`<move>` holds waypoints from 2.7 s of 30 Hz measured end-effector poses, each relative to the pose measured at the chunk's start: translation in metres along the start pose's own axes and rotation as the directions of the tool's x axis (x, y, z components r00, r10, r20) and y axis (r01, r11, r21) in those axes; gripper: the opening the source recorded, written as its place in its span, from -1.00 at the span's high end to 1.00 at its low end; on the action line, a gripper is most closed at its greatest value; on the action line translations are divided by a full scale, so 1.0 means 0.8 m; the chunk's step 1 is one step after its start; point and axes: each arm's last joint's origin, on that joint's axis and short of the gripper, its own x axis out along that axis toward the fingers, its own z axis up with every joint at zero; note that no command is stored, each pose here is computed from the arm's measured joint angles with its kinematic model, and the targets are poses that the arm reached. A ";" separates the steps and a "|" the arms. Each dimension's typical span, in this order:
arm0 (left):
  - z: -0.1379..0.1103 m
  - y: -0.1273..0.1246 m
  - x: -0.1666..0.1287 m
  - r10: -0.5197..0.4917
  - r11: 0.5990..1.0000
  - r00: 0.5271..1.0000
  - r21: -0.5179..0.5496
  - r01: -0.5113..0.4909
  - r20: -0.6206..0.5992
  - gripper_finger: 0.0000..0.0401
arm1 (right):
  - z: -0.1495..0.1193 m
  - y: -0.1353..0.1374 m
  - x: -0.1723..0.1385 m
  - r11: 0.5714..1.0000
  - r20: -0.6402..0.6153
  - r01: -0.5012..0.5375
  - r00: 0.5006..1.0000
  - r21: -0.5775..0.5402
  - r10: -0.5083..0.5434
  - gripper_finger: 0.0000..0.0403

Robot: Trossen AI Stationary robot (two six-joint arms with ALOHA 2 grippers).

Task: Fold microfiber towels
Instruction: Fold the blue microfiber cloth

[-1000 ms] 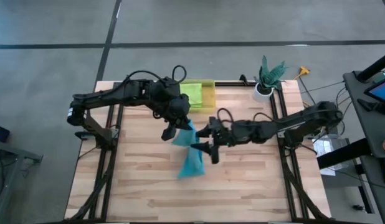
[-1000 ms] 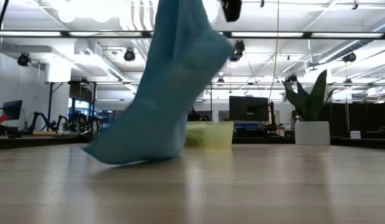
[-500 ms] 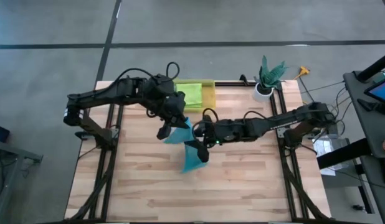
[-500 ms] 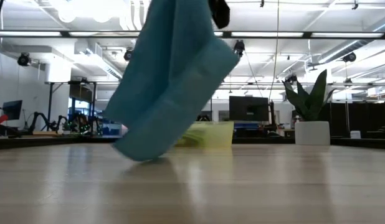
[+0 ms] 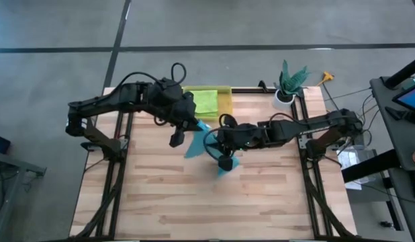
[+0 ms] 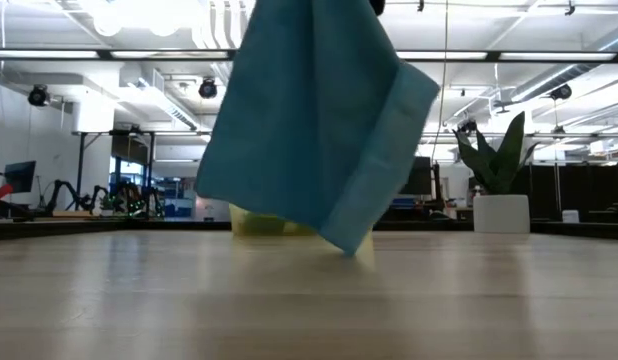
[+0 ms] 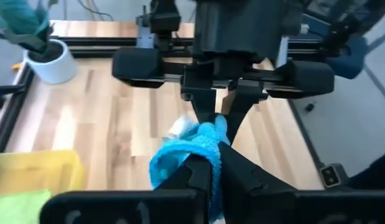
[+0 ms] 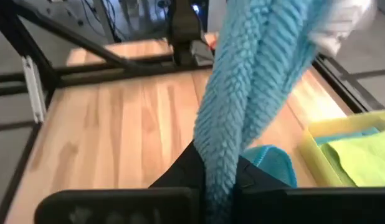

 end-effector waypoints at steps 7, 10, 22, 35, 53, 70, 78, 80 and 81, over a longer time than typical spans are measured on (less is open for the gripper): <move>0.001 0.006 -0.007 0.063 0.994 0.998 -0.094 -0.061 0.015 0.80 | -0.002 -0.003 -0.007 0.994 -0.079 0.050 0.995 -0.102 -0.059 0.95; -0.001 0.009 0.001 0.065 0.988 0.998 -0.138 -0.065 -0.002 0.68 | 0.011 -0.003 -0.014 0.986 -0.040 0.052 0.997 -0.159 -0.059 0.95; 0.002 0.015 0.028 -0.026 0.986 1.000 -0.165 0.025 -0.005 0.38 | 0.014 -0.007 -0.024 0.947 -0.116 0.029 0.991 -0.321 -0.070 0.95; 0.002 0.043 0.029 -0.147 0.958 0.989 -0.247 0.148 0.024 0.24 | 0.013 -0.008 -0.030 0.930 -0.130 0.021 0.989 -0.368 -0.074 0.96; 0.005 0.061 0.026 -0.211 0.930 0.973 -0.288 0.228 0.090 0.14 | 0.014 -0.010 -0.030 0.921 -0.126 0.031 0.988 -0.388 -0.086 0.96; -0.002 0.060 0.026 -0.247 0.906 0.968 -0.342 0.248 0.047 0.15 | 0.014 -0.011 -0.029 0.934 -0.127 0.039 0.988 -0.355 -0.090 0.96; -0.001 0.061 0.026 -0.229 0.911 0.972 -0.339 0.233 0.052 0.15 | 0.012 -0.011 -0.027 0.933 -0.134 0.037 0.987 -0.357 -0.090 0.96; -0.001 0.061 0.026 -0.228 0.909 0.972 -0.346 0.232 0.052 0.15 | 0.012 -0.011 -0.026 0.934 -0.133 0.038 0.987 -0.357 -0.091 0.96; -0.001 0.061 0.026 -0.228 0.905 0.972 -0.358 0.231 0.052 0.15 | 0.012 -0.011 -0.026 0.934 -0.133 0.038 0.987 -0.356 -0.091 0.96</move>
